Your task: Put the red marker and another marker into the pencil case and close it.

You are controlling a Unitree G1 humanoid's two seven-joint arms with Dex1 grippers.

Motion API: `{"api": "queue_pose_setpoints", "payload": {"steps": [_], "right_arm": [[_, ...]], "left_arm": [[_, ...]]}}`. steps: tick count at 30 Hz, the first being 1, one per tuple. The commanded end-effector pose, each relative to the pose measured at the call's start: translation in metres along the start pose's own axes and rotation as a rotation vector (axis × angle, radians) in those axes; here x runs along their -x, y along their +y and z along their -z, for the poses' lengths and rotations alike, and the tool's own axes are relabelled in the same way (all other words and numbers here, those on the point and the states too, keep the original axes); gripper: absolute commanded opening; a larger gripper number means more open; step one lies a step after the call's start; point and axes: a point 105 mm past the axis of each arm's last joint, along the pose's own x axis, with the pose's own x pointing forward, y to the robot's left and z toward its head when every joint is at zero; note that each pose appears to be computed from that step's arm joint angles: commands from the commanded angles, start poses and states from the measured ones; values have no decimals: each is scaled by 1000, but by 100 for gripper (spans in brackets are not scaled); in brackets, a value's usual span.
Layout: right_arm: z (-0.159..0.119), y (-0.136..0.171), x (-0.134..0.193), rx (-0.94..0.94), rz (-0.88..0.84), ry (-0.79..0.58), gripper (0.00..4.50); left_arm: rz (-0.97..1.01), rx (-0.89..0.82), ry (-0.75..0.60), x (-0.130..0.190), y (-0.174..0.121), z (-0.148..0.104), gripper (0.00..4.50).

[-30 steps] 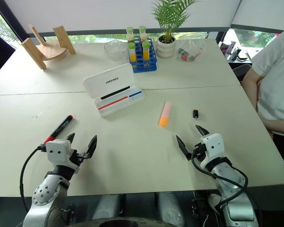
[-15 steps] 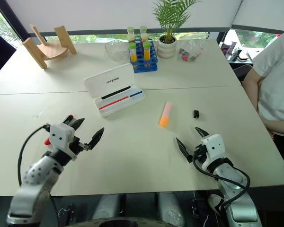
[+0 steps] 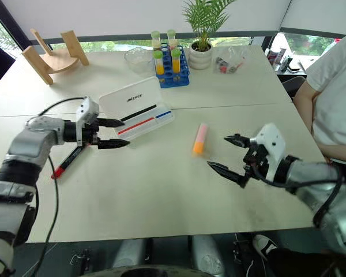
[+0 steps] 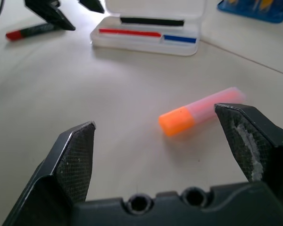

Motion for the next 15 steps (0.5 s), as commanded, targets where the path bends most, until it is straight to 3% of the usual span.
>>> {"api": "queue_pose_setpoints", "payload": {"steps": [1, 7, 15], "right_arm": [[-19, 1, 5, 44, -81, 35, 450], [-43, -10, 5, 117, -103, 32, 450], [-54, -13, 6, 149, -100, 20, 450]], "left_arm": [[66, -37, 42, -3, 2, -3, 444], [59, -54, 33, -20, 10, -6, 444], [24, -39, 51, -36, 9, 11, 444]]}}
